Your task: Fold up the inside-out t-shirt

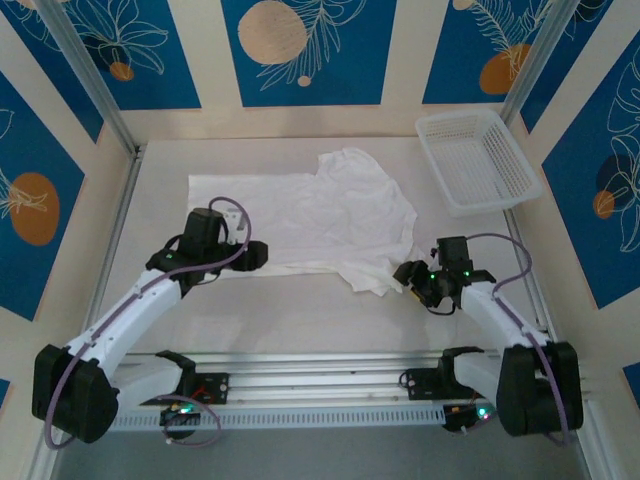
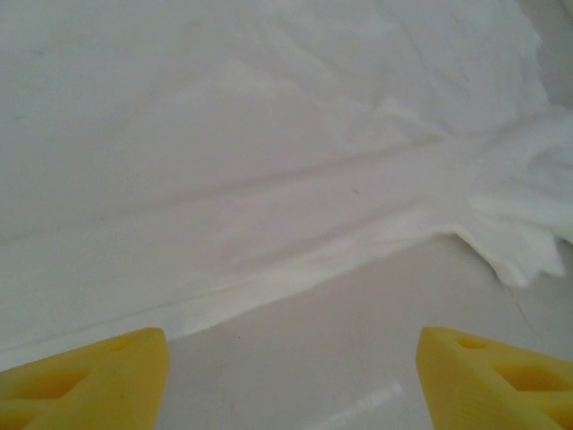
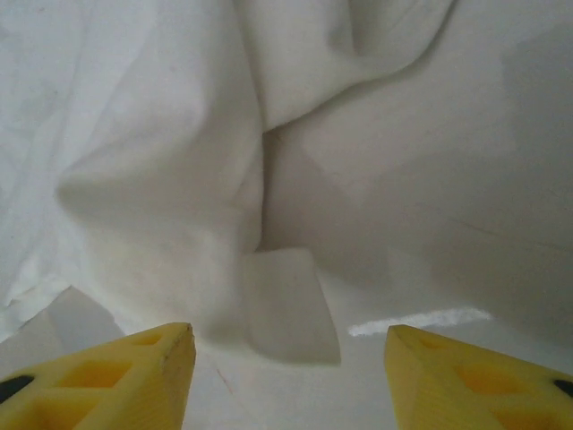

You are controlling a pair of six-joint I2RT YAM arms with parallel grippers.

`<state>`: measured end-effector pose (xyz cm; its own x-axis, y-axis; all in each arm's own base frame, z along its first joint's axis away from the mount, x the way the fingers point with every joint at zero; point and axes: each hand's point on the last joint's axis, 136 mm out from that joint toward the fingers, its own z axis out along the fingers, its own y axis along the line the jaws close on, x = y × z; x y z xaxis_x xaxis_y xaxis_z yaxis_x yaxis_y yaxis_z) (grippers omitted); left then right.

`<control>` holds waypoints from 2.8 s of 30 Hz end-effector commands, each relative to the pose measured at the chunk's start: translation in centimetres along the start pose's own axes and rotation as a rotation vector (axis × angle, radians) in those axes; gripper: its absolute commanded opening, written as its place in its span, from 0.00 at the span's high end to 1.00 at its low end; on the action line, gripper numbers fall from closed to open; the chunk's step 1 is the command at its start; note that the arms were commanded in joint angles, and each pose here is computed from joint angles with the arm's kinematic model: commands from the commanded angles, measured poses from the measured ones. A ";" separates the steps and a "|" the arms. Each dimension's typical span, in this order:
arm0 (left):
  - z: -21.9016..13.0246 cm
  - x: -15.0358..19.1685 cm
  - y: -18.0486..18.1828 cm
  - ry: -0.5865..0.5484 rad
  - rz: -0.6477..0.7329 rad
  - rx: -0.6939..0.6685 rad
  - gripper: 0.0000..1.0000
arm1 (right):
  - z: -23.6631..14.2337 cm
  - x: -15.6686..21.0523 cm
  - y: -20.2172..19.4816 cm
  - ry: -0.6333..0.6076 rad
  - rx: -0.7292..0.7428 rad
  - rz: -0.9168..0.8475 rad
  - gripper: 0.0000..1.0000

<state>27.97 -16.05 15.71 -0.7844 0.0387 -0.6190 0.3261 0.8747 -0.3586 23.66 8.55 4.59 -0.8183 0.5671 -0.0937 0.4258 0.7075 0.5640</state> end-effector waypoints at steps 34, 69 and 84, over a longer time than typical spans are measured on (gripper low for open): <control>0.8 4.1 0.5 0.052 -0.056 0.019 0.20 | 3.0 -13.3 16.5 0.030 -0.163 0.177 0.49; 1.4 4.2 2.1 0.061 -0.075 -0.068 0.18 | 10.7 -9.2 22.0 0.110 -0.159 -0.066 1.00; 1.8 5.0 7.9 0.097 -0.264 -0.390 0.48 | 3.5 -14.5 22.7 -0.005 -0.194 -0.128 0.66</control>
<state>26.77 -12.49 8.76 -0.8763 -0.1024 -0.4707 0.0463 0.9547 -0.2940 48.65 20.48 13.19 -0.8758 0.4534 -0.1659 0.2399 0.7068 0.6655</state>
